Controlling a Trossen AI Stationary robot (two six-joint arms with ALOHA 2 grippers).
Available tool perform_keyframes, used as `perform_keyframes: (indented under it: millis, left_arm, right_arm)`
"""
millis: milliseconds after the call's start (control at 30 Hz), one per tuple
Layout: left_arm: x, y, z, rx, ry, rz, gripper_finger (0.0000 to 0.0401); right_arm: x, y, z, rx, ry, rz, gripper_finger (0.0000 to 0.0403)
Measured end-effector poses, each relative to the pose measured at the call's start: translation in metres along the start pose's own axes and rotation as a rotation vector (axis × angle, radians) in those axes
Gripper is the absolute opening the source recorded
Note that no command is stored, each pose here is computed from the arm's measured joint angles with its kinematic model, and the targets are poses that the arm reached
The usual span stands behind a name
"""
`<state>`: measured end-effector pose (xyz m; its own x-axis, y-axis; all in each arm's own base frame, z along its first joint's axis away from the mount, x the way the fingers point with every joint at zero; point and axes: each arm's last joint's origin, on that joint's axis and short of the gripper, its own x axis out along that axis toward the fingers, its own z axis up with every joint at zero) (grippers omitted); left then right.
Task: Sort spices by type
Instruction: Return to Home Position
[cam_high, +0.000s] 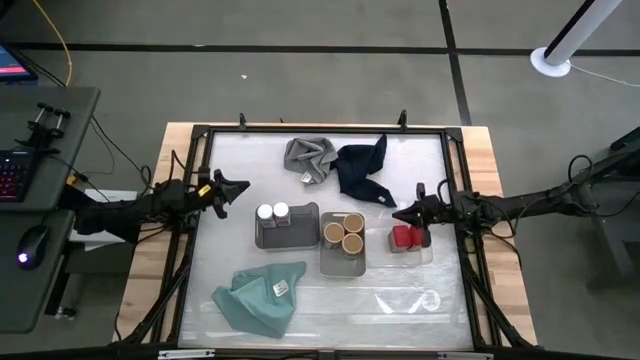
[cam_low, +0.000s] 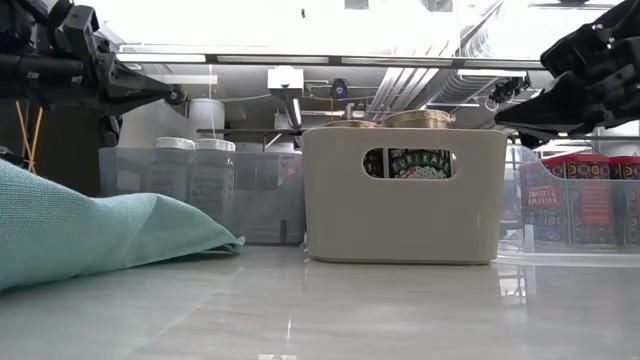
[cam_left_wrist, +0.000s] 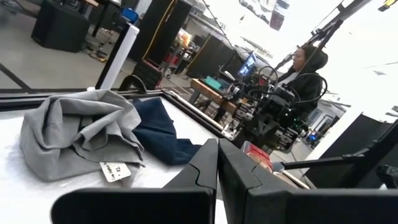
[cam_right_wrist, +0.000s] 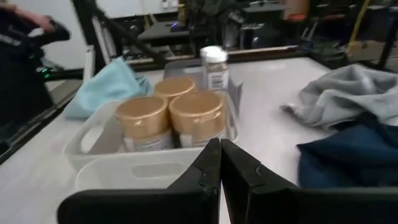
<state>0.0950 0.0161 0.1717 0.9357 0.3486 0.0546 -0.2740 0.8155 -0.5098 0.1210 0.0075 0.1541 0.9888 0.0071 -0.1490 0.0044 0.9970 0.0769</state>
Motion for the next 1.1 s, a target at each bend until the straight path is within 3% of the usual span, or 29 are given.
perform_keyframes:
  millis: [600,1100]
  left_arm:
    - [0.000,0.002,0.001,0.002,-0.012,0.020,0.0000]
    - [0.000,-0.001,-0.001,0.000,0.006,-0.011,0.0000]
  right_arm:
    - [-0.003,-0.001,-0.003,-0.003,0.026,-0.027,0.0000]
    - [-0.028,-0.002,0.019,0.022,-0.261,-0.007,0.0001]
